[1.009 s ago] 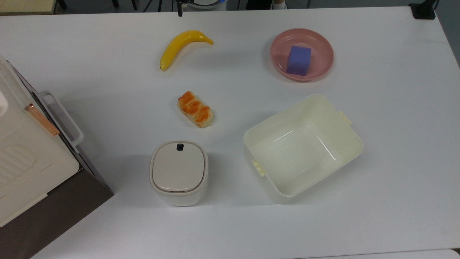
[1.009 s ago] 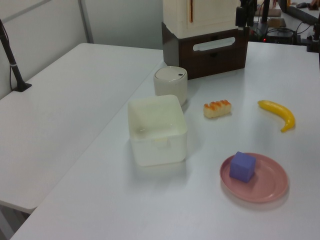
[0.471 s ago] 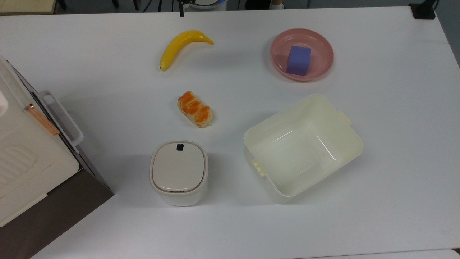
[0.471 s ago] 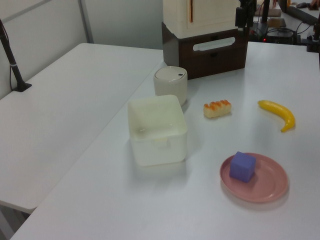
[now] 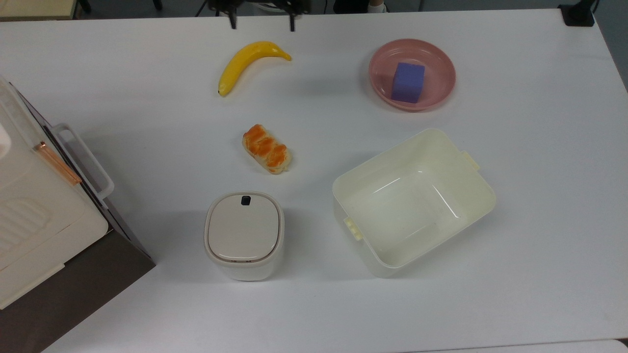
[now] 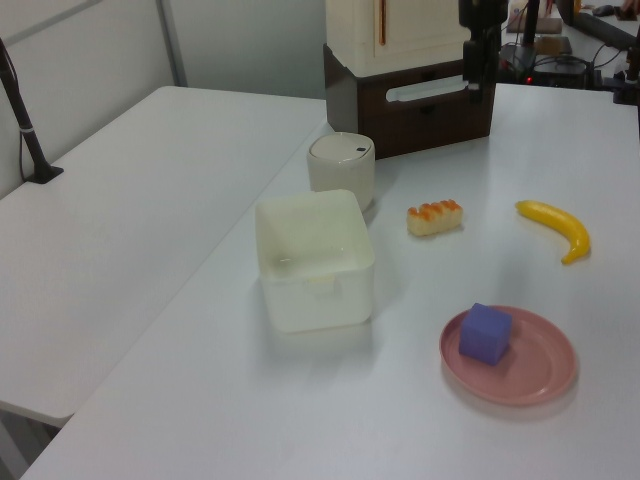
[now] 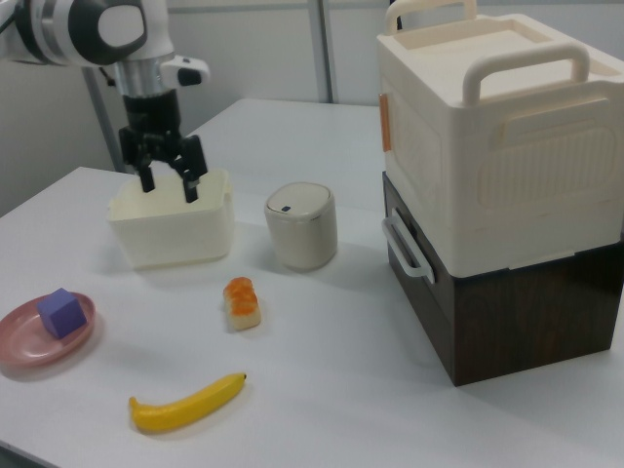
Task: Put the cube on the table
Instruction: 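Move the gripper from above the basket toward the pink plate, then lower the open gripper onto the purple cube and close it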
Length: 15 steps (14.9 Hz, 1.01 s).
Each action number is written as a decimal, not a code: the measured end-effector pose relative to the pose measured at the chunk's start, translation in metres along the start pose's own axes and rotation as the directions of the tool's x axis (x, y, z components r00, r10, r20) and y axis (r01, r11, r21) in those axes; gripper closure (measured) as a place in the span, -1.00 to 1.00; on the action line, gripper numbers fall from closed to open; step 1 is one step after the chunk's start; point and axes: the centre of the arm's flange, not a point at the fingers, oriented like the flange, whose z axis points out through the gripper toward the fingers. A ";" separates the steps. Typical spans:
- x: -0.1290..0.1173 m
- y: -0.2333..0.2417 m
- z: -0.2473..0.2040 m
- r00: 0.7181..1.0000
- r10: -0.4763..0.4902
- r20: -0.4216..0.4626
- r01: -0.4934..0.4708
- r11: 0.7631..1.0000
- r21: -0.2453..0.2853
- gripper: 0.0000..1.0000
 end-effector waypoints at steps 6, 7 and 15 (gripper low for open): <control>-0.021 -0.118 0.065 0.983 -0.105 0.148 0.097 0.994 0.059 -1.00; -0.027 -0.133 0.074 0.978 -0.124 0.168 0.113 0.991 0.072 -1.00; -0.063 -0.253 0.198 0.991 -0.050 0.123 0.045 0.998 0.043 -1.00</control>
